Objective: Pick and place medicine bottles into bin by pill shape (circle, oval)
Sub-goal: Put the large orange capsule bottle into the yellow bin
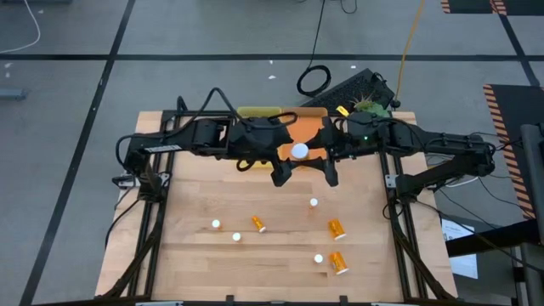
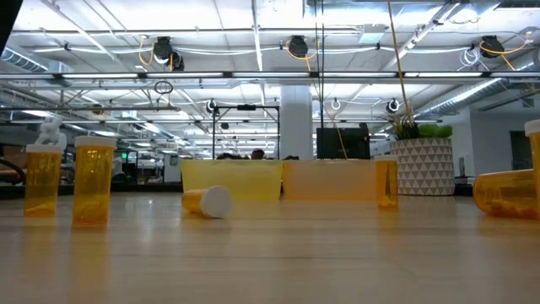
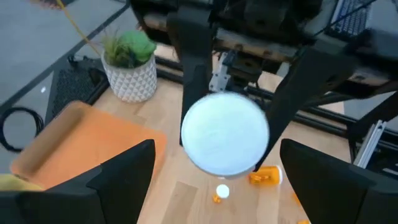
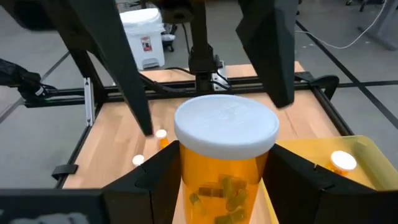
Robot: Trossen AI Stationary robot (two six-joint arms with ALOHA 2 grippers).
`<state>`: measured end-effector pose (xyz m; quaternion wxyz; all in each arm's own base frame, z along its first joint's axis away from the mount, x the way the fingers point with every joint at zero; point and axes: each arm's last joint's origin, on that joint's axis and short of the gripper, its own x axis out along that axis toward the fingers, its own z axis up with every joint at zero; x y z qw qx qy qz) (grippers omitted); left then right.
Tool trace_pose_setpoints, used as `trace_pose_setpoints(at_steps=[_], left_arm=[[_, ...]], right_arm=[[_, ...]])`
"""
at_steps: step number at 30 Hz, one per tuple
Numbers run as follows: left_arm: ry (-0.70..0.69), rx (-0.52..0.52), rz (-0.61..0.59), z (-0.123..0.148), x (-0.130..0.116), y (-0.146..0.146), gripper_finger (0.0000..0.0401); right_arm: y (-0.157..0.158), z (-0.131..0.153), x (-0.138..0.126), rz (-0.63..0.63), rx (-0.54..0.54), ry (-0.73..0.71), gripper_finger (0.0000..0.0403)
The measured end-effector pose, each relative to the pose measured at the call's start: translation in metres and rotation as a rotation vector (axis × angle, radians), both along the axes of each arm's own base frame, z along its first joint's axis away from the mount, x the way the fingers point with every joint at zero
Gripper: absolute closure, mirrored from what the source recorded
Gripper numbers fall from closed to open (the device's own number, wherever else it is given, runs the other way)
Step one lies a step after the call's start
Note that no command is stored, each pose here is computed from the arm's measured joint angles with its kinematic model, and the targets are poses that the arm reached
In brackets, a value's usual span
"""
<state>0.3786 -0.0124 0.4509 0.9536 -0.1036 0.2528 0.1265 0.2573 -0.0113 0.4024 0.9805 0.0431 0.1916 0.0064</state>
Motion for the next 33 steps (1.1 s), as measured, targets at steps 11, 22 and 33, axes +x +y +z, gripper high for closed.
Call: trace_pose_setpoints(at_steps=[11,22,33], left_arm=[[-0.028,-0.029,-0.039,0.002,0.002,0.004,0.0055],[-0.011,-0.057,-0.056,0.000,0.002,0.011,0.0061],[0.025,-0.053,-0.049,-0.004,0.002,0.011,0.0141]], right_arm=[[0.000,-0.003,0.004,0.004,-0.006,0.010,0.0206],[0.000,-0.003,0.004,0.004,-0.006,0.012,0.0206],[0.000,-0.003,0.004,0.008,-0.016,0.005,0.0206]])
